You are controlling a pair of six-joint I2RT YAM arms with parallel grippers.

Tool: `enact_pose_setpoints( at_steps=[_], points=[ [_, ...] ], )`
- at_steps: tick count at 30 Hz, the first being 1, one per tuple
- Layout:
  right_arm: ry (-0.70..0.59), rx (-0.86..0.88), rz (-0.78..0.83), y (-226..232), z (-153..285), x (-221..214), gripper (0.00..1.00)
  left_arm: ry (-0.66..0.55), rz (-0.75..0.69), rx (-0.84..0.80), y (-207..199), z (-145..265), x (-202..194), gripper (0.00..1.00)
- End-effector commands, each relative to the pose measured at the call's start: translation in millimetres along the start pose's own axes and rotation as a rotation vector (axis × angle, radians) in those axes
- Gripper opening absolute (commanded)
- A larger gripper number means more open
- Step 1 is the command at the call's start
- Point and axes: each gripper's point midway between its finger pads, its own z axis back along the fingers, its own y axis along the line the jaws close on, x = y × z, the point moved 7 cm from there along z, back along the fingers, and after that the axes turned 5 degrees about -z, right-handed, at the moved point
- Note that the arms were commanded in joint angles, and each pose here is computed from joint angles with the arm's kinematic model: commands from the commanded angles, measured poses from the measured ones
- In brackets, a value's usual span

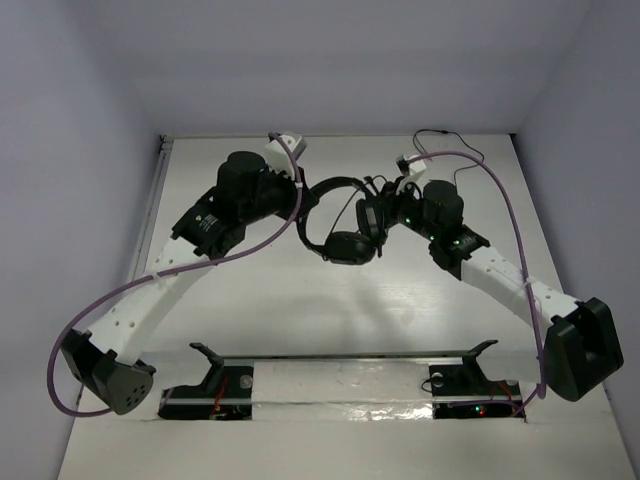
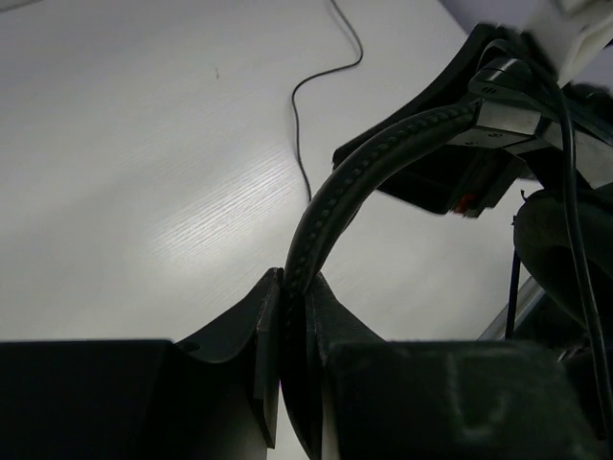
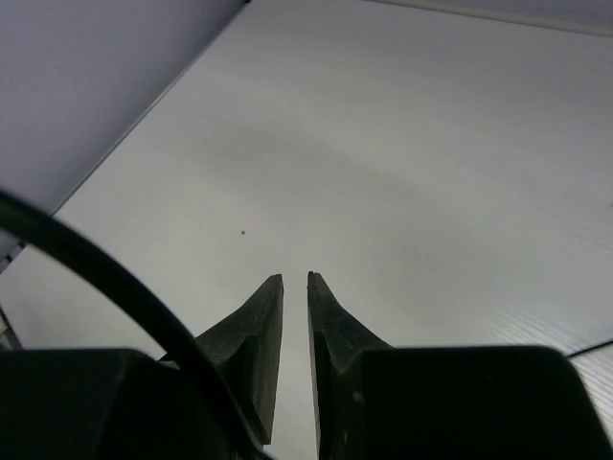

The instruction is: Wrap the headphones

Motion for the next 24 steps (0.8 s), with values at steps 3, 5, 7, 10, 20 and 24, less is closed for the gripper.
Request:
enact_pose_setpoints(
  at_steps=[3,5,7,10,20,24],
  points=[
    [-0.09,0.268,0.01,27,0,12,0.32,-0.258,0.075,-0.213,-30,38,76,0.0],
    [-0.095,0.286,-0.001,28,-4,11,0.34,-0.272,0.085,-0.253,-36,41,85,0.0],
    [-0.12,0.317,-0.007,28,-12,11,0.35,-0.294,0.09,-0.263,-39,45,96,0.0],
    [-0.106,0.338,-0.032,25,-25,4,0.35,-0.306,0.092,-0.229,-38,47,109,0.0],
    [-0.071,0.397,-0.119,16,-54,-22,0.36,-0.421,0.176,-0.231,-44,65,148,0.0],
    [-0.058,0.413,-0.169,14,-54,-37,0.34,-0.494,0.212,-0.156,-34,75,163,0.0]
  ],
)
